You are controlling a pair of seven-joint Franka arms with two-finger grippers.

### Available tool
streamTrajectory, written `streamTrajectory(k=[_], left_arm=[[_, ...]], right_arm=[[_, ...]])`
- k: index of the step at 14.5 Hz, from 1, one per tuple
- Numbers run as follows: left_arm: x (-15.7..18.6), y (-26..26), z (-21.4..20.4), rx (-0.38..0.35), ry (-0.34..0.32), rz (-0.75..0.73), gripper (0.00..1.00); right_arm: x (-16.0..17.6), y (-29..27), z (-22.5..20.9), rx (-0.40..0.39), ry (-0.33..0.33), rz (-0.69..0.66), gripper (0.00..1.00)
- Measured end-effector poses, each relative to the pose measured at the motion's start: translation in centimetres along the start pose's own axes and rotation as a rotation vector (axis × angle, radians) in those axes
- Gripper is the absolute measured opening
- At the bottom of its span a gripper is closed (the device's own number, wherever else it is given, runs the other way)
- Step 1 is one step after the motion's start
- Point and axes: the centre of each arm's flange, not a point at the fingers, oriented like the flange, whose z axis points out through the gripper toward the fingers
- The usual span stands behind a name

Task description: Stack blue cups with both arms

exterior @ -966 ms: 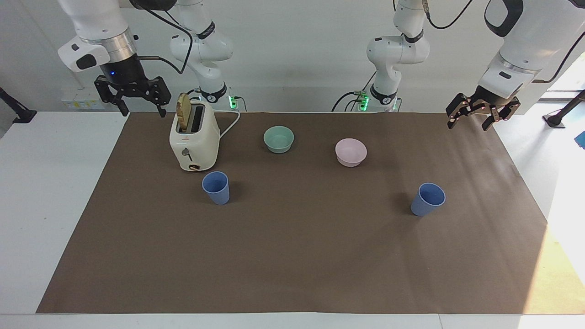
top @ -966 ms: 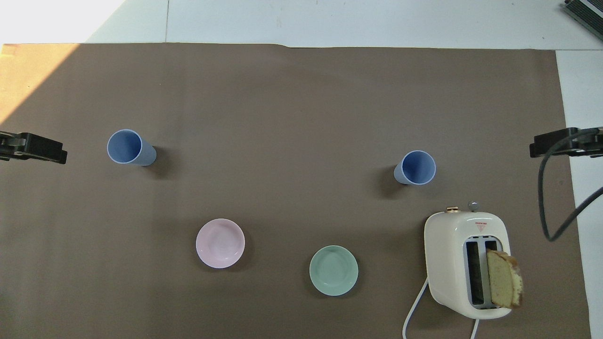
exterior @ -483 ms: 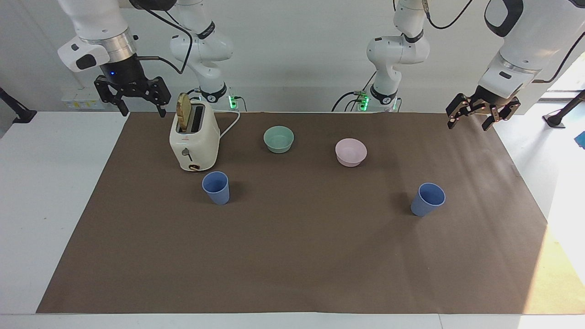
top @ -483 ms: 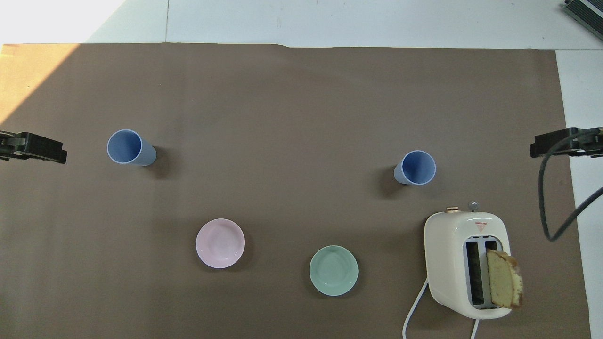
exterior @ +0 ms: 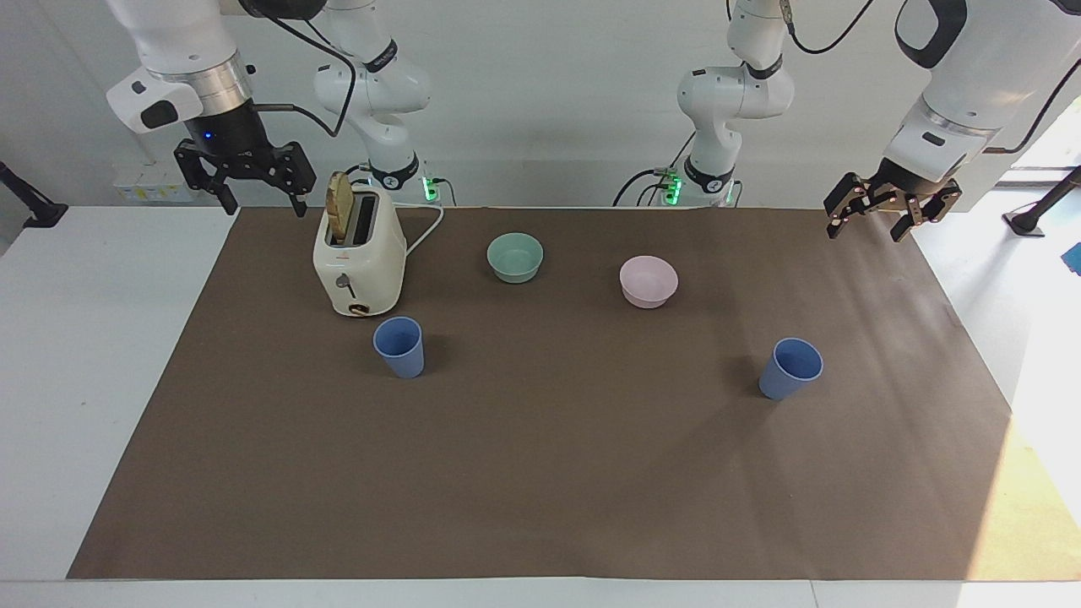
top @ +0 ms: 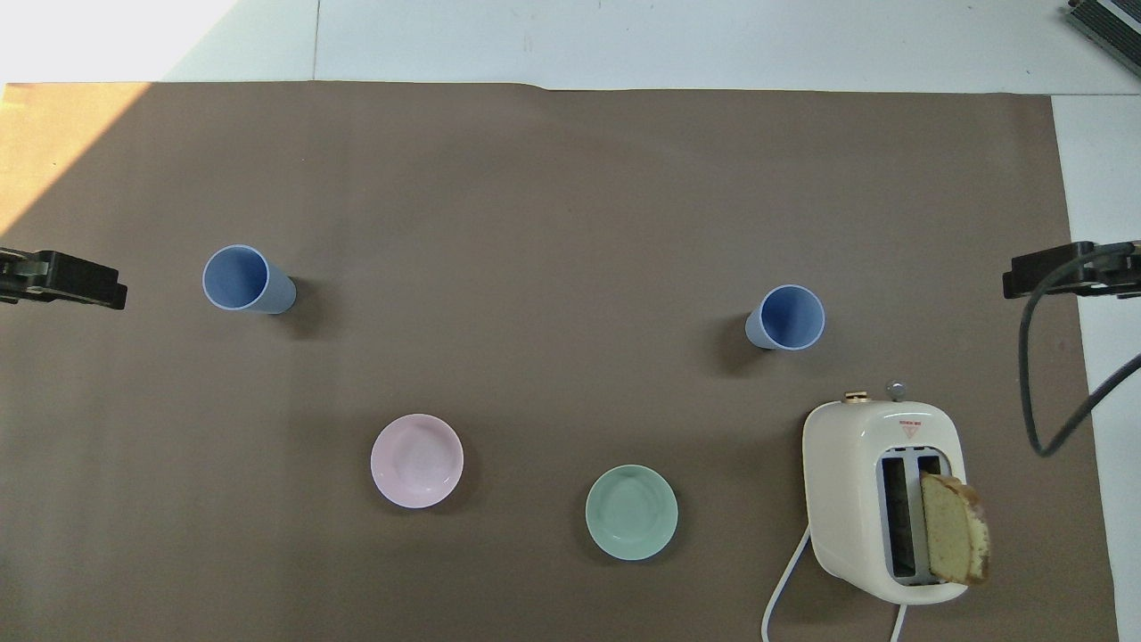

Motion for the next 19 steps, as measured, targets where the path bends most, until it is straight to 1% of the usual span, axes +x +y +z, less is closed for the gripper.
streamTrajectory(k=[14,19], left_arm=[[0.03,0.0,-0.02,0.0,0.003,0.0,1.0],[0.5,-0.04,-0.22,0.004,0.04,0.0,1.0]], right_arm=[[-0.01,0.0,-0.01,0.0,0.0,0.0,1.0],[-0.01,0.0,-0.01,0.0,0.0,0.0,1.0]])
